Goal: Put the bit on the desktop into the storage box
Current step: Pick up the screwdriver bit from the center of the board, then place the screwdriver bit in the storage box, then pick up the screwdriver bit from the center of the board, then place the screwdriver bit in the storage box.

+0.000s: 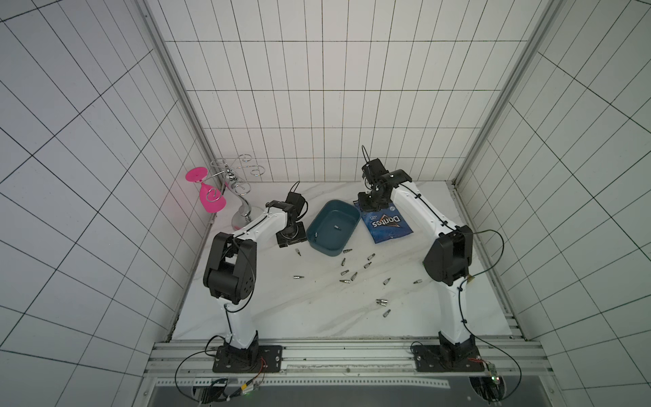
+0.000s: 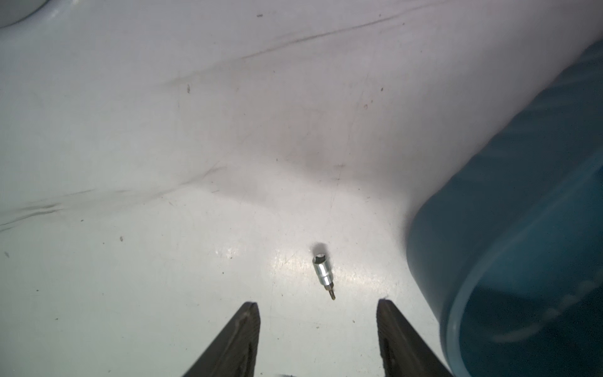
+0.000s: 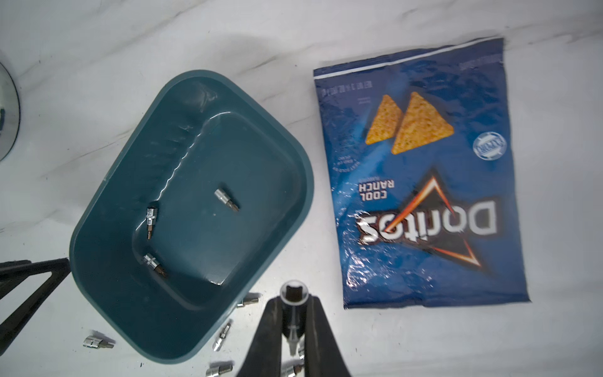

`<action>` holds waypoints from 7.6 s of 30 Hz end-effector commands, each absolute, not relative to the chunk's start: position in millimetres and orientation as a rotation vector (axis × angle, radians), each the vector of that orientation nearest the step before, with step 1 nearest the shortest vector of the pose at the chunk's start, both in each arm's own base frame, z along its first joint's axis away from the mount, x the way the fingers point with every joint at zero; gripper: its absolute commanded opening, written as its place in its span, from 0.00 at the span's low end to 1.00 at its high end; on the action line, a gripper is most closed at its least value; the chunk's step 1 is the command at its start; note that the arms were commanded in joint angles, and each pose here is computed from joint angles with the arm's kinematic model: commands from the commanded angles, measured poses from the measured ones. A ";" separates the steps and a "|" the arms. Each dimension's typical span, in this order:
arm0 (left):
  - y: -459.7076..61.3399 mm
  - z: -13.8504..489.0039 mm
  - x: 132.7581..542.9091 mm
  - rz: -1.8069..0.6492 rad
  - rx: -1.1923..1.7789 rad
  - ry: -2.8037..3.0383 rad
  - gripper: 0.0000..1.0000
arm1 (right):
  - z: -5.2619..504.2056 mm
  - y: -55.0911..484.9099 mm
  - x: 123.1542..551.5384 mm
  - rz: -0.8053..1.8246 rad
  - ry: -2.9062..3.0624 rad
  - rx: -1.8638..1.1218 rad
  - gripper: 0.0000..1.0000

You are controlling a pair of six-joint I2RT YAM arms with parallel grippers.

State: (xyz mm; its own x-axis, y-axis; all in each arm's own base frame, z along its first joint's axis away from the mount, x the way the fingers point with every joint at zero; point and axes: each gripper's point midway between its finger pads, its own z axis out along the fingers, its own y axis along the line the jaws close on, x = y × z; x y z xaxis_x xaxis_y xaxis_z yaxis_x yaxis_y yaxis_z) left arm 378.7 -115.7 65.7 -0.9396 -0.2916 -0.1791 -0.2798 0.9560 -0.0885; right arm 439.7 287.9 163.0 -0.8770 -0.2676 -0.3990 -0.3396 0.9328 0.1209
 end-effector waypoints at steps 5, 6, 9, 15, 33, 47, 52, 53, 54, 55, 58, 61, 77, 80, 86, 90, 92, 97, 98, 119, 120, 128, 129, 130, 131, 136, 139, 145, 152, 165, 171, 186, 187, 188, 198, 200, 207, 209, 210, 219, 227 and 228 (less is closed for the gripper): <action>-117.6 47.7 385.6 -0.155 -0.493 2.908 0.61 | 148.7 324.2 433.9 0.299 2.708 -0.670 0.00; -117.9 45.8 386.5 -0.158 -0.495 2.909 0.61 | 146.0 327.8 435.8 0.305 2.703 -0.681 0.00; -118.0 39.3 386.2 -0.159 -0.499 2.922 0.60 | 134.5 335.4 440.6 0.314 2.700 -0.713 0.00; -120.1 27.6 382.9 -0.169 -0.502 2.948 0.58 | 110.2 352.9 442.4 0.339 2.676 -0.834 0.00; -112.8 16.9 372.8 -0.105 -0.487 2.993 0.45 | 96.9 382.6 447.7 0.385 2.600 -0.906 0.00; -111.8 13.9 361.8 -0.088 -0.480 3.018 0.35 | 93.1 389.4 440.9 0.383 2.594 -0.953 0.00; -111.7 14.3 357.4 -0.014 -0.448 3.032 0.31 | 87.3 392.1 432.7 0.370 2.606 -0.982 0.00; -112.3 15.3 357.3 -0.004 -0.440 3.028 0.31 | 85.4 392.5 430.4 0.367 2.610 -0.988 0.00; -113.0 16.1 356.7 0.001 -0.438 3.027 0.30 | 83.8 393.0 427.9 0.365 2.612 -0.996 0.00; -114.8 17.0 356.0 -0.002 -0.437 3.027 0.29 | 81.5 392.5 426.3 0.365 2.619 -0.998 0.00; -118.2 19.0 352.5 0.005 -0.429 3.029 0.30 | 79.7 391.8 422.2 0.369 2.629 -1.001 0.00; -119.4 20.7 348.5 0.026 -0.421 3.029 0.30 | 80.6 390.8 420.4 0.365 2.630 -1.002 0.00; -117.8 16.2 345.0 0.037 -0.427 3.042 0.10 | 69.8 392.8 404.3 0.355 2.660 -1.083 0.00; -117.6 15.2 342.9 0.034 -0.423 3.047 0.02 | 60.4 394.4 399.7 0.346 2.677 -1.102 0.00; -115.0 24.1 338.9 0.026 -0.416 3.030 0.00 | 50.3 394.9 395.9 0.337 2.701 -1.117 0.00; -118.0 35.6 338.7 -0.013 -0.388 3.009 0.00 | 42.9 394.7 390.9 0.327 2.720 -1.136 0.00; -118.2 45.2 337.6 -0.008 -0.362 2.992 0.00 | 39.0 392.1 389.6 0.310 2.738 -1.144 0.00; -111.2 66.7 335.1 0.025 -0.333 2.966 0.00 | 28.3 385.5 386.9 0.266 2.769 -1.157 0.00; -111.0 72.3 335.5 0.020 -0.331 2.957 0.00 | 26.6 384.8 386.5 0.262 2.772 -1.160 0.00; -130.2 155.7 350.3 -0.082 -0.274 2.836 0.00 | 70.3 384.3 401.7 0.299 2.728 -1.039 0.42; -135.4 159.3 349.4 -0.082 -0.252 2.831 0.00 | 79.0 382.9 405.5 0.308 2.719 -1.013 0.43; -178.6 169.5 362.6 -0.152 -0.164 2.808 0.00 | 172.9 336.4 441.2 0.357 2.633 -0.701 0.46; -183.3 169.2 366.3 -0.158 -0.152 2.805 0.00 | 177.7 325.0 444.2 0.351 2.644 -0.660 0.46; -188.5 167.5 371.8 -0.162 -0.140 2.803 0.00 | 182.8 310.7 446.2 0.333 2.655 -0.617 0.45; -193.1 165.1 377.5 -0.167 -0.133 2.802 0.00 | 186.3 294.8 447.6 0.303 2.668 -0.578 0.45; -214.8 146.7 401.2 -0.205 -0.096 2.823 0.00 | 191.7 234.7 435.8 0.220 2.709 -0.476 0.48; -224.0 135.8 413.1 -0.224 -0.089 2.829 0.00 | 190.8 206.3 422.0 0.189 2.733 -0.417 0.50; -241.7 109.0 430.3 -0.255 -0.065 2.860 0.00 | 178.1 166.6 381.7 0.121 2.794 -0.283 0.53; -254.3 83.7 446.9 -0.245 -0.025 2.884 0.00 | 155.8 130.8 325.7 0.059 2.851 -0.149 0.62; -253.3 44.5 453.7 -0.174 0.003 2.933 0.00 | 121.2 80.9 265.5 -0.031 2.965 0.137 0.66; -252.6 30.4 450.5 -0.154 0.023 2.969 0.00 | 104.6 75.0 254.0 -0.027 3.017 0.238 0.66; -254.4 22.1 448.9 -0.142 0.032 2.986 0.00 | 57.1 73.1 232.7 0.047 3.115 0.337 0.65; -254.3 21.0 448.4 -0.140 0.033 2.989 0.00 | 55.7 73.2 231.7 0.049 3.118 0.340 0.64; -254.0 21.3 448.9 -0.141 0.032 2.988 0.01 | 54.1 72.9 231.1 0.050 3.119 0.345 0.64; -257.2 26.2 448.2 -0.137 0.040 2.978 0.22 | 38.0 64.1 226.0 0.032 3.141 0.406 0.62; -257.8 25.7 448.1 -0.137 0.041 2.978 0.23 | 36.3 63.8 228.2 0.039 3.130 0.417 0.61; -258.3 29.4 447.8 -0.139 0.045 2.972 0.31 | 25.5 62.0 233.0 0.051 3.110 0.457 0.57; -258.0 32.6 448.9 -0.138 0.047 2.961 0.33 | 22.3 63.6 234.1 0.064 3.111 0.457 0.54; -257.8 33.9 449.6 -0.138 0.047 2.955 0.34 | 20.9 63.9 234.5 0.067 3.107 0.465 0.53; -255.4 54.6 452.4 -0.138 0.034 2.913 0.38 | 14.6 62.3 235.8 0.052 3.108 0.475 0.45; -250.9 94.2 454.8 -0.150 0.029 2.842 0.39 | 6.7 62.7 233.2 0.043 3.143 0.474 0.36; -250.0 99.4 454.3 -0.150 0.028 2.835 0.40 | 6.2 62.4 232.9 0.041 3.144 0.472 0.34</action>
State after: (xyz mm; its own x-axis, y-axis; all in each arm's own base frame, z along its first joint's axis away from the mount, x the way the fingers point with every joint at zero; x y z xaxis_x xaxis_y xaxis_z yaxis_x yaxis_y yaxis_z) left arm 451.4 -250.9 61.1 -0.9743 0.0062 -0.2254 0.0272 0.9956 -0.0899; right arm 238.7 66.3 15.9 -0.9605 0.2782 0.0023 0.2781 0.9598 0.0382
